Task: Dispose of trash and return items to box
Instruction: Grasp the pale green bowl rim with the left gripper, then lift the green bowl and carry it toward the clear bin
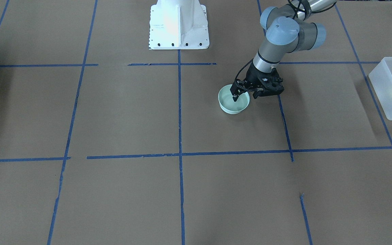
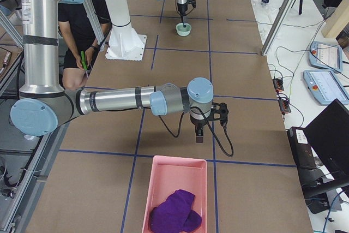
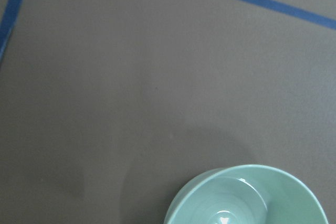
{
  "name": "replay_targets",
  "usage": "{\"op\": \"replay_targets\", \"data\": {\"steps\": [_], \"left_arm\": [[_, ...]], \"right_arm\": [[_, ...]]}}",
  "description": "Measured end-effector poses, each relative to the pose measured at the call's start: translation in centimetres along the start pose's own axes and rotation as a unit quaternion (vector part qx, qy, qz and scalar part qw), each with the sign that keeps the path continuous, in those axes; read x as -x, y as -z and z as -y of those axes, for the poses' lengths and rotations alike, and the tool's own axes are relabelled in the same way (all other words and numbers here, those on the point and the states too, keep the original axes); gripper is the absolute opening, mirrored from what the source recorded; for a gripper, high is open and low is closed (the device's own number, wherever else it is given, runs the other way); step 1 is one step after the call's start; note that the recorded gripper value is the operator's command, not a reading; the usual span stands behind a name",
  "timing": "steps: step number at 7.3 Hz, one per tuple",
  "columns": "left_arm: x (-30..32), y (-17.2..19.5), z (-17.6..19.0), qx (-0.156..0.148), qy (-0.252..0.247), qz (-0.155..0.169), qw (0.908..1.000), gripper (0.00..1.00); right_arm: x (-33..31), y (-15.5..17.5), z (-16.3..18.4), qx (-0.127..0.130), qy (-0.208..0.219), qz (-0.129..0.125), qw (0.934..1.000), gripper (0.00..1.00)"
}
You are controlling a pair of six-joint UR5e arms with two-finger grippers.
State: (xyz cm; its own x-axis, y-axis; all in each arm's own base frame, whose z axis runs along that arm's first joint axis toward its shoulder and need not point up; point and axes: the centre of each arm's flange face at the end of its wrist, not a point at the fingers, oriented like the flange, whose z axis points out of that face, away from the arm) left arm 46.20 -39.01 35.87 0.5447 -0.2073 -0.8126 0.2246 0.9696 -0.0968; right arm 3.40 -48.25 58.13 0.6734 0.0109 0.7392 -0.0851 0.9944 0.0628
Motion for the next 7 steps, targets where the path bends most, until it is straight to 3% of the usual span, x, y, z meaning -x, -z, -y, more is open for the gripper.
{"op": "replay_targets", "data": {"steps": [3,4,7], "left_arm": [[0.1,-0.7,-0.9,0.007,0.006,0.009,0.9999,0.11],[0.2,-1.0,-1.1,0.008,0.008,0.017,0.9998,0.0],[-0.9,1.7,-1.4,0.002,0.01,0.019,0.9998,0.0]], "right_arm": [[0.1,0.1,0.0,0.0,0.001,0.001,1.0,1.0],[0.1,0.1,0.0,0.0,0.001,0.002,1.0,1.0],[0.2,0.1,0.0,-0.001,0.002,0.004,1.0,1.0]]}}
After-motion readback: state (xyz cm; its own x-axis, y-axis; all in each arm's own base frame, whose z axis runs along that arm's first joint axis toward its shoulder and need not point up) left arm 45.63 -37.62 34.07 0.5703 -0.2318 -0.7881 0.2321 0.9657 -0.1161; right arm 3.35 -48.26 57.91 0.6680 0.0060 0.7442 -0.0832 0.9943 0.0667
